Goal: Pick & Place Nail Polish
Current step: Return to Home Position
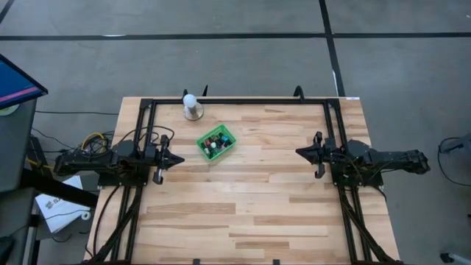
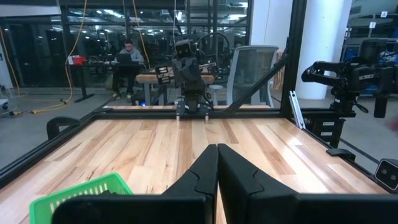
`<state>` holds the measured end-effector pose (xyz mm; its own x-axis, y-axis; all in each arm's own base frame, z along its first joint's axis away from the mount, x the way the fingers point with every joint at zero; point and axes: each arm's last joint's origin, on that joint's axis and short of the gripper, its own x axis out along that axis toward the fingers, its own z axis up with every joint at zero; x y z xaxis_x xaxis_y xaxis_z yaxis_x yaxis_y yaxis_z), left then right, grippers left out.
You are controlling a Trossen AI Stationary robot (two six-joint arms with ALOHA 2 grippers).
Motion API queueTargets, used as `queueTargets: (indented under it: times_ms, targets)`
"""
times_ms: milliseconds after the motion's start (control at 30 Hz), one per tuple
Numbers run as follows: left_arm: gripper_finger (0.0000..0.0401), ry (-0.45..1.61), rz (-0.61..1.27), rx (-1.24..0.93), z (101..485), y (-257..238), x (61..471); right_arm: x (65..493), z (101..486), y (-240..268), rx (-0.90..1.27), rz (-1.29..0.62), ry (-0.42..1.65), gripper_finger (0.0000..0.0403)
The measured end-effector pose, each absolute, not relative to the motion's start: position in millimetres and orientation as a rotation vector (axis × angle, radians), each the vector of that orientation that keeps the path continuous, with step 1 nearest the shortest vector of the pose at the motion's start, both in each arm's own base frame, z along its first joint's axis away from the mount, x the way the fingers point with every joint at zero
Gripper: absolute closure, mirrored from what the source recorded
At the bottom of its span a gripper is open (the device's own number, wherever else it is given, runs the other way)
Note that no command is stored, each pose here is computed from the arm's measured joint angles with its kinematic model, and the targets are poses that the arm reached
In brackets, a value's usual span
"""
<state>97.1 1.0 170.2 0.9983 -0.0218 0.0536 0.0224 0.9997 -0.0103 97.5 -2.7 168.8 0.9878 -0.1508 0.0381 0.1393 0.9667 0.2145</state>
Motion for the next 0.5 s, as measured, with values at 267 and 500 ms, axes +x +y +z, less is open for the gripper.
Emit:
queueTargets:
  times_ms: [267,500]
  targets:
    - [0.0399,-0.059,-0.022,-0.011,170.7,1.0,97.1,97.6,168.8,-2.7,0.213,-0.148,-0.055,0.0403]
    - [0.0399,-0.059,-0.022,-0.011,170.8,1.0,97.1,97.6,168.7,-2.8,0.213,-0.148,-0.054,0.0403]
